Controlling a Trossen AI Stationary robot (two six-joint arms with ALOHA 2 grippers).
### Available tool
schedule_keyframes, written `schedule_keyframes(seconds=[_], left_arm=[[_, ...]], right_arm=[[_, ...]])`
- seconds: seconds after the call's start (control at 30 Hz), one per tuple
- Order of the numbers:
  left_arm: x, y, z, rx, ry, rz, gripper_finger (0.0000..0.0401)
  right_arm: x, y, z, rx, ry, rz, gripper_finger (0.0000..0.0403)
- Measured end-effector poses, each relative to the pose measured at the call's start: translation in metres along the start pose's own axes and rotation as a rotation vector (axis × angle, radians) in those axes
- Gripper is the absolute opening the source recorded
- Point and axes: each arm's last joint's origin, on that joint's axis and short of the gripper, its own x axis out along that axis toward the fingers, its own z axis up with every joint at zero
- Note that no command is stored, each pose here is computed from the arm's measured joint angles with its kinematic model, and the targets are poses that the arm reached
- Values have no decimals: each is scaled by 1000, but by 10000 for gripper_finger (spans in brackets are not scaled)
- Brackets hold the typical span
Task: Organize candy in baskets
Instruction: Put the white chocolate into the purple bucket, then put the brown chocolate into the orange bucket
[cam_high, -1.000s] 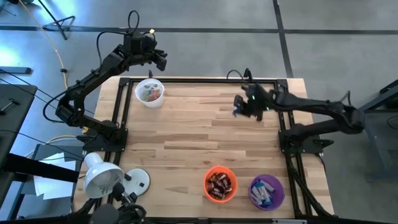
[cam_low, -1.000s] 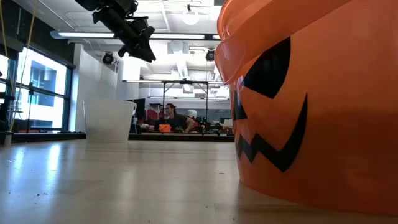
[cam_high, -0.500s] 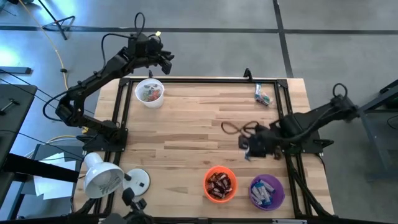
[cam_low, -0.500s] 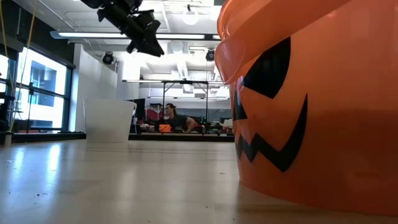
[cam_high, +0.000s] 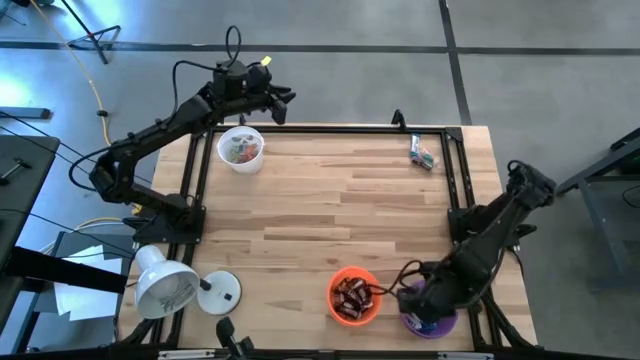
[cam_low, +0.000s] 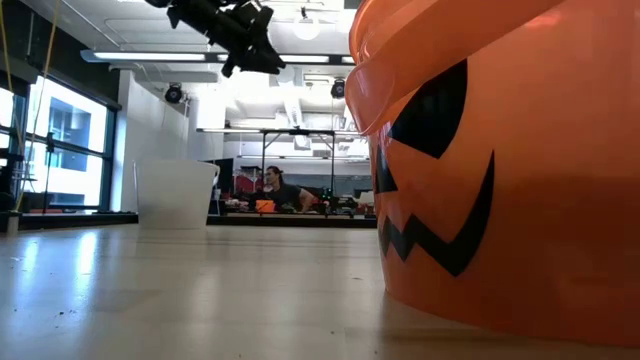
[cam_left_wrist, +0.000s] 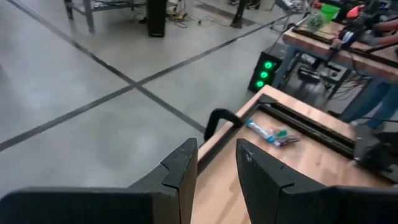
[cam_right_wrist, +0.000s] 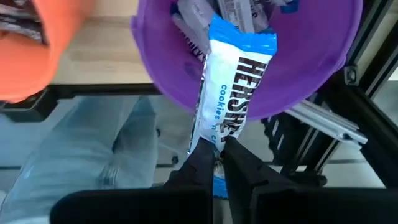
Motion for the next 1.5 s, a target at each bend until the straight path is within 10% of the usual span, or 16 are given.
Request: schedule_keyframes(seconds=[0.6, 0.93, 1.2, 1.5], left_arm=[[2, -23, -3, 13, 18, -67, 99], [-1, 4, 1, 38, -5, 16, 99], [-4, 23, 2, 89, -3, 74, 99], [-7, 34, 7, 85, -47, 107, 99]], right_arm=[[3, -17, 10, 17, -183, -117, 145], [-70, -30, 117, 190, -811, 271, 146], [-53, -66, 216, 488, -896, 100, 146], [-63, -60, 263, 79, -864, 109, 146]])
